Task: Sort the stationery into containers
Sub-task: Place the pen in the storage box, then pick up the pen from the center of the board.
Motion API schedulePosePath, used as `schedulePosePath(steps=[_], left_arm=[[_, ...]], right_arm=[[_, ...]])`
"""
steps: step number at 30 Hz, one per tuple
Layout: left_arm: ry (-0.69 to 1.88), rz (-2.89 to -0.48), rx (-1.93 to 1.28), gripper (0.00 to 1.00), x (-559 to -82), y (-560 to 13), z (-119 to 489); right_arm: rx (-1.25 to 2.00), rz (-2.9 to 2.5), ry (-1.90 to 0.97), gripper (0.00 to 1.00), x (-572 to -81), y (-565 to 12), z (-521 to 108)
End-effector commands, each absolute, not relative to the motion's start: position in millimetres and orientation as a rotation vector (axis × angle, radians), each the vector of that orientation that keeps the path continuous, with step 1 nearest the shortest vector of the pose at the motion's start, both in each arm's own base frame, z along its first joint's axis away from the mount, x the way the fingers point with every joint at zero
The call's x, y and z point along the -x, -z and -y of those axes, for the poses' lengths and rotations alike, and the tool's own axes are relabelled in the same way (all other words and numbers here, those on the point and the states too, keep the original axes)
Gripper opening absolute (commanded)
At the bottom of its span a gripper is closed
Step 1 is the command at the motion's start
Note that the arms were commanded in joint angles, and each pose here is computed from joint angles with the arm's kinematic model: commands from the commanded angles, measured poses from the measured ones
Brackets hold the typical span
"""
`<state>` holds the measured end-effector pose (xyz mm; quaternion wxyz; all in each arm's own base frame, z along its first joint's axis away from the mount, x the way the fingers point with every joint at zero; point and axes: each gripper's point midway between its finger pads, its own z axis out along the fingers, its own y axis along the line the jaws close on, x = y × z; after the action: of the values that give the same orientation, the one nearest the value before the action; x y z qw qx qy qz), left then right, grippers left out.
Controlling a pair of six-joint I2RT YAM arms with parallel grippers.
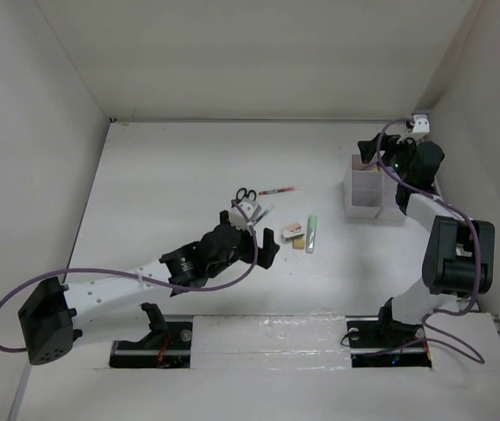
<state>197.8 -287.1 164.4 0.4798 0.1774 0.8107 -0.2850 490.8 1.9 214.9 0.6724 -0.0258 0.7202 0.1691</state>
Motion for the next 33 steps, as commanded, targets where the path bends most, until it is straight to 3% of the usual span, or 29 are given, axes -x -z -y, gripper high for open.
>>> schedulePosePath(steps=[1,8,20,33], left_arm=[[0.700,-1.952,-0.422,1.00,-202,-168,292],[0.648,-2.012,-0.415,1.00,-218,-169,315],[0.595,-2.204,-0.533,1.00,-239,-140,412],[0.487,-2.287,-0.587,0.96,-254,-104,474]], right_arm=[[0.089,-1.466,-0.341,1.00,-484,-269,1],[0.067,-1.423,-0.374,1.00,-461,-320,-25],[-0.314,-1.616,-0.221,0.97,-378,-330,-4],[-0.263,-1.563,-0.270,0.97,-309,-363,-14]])
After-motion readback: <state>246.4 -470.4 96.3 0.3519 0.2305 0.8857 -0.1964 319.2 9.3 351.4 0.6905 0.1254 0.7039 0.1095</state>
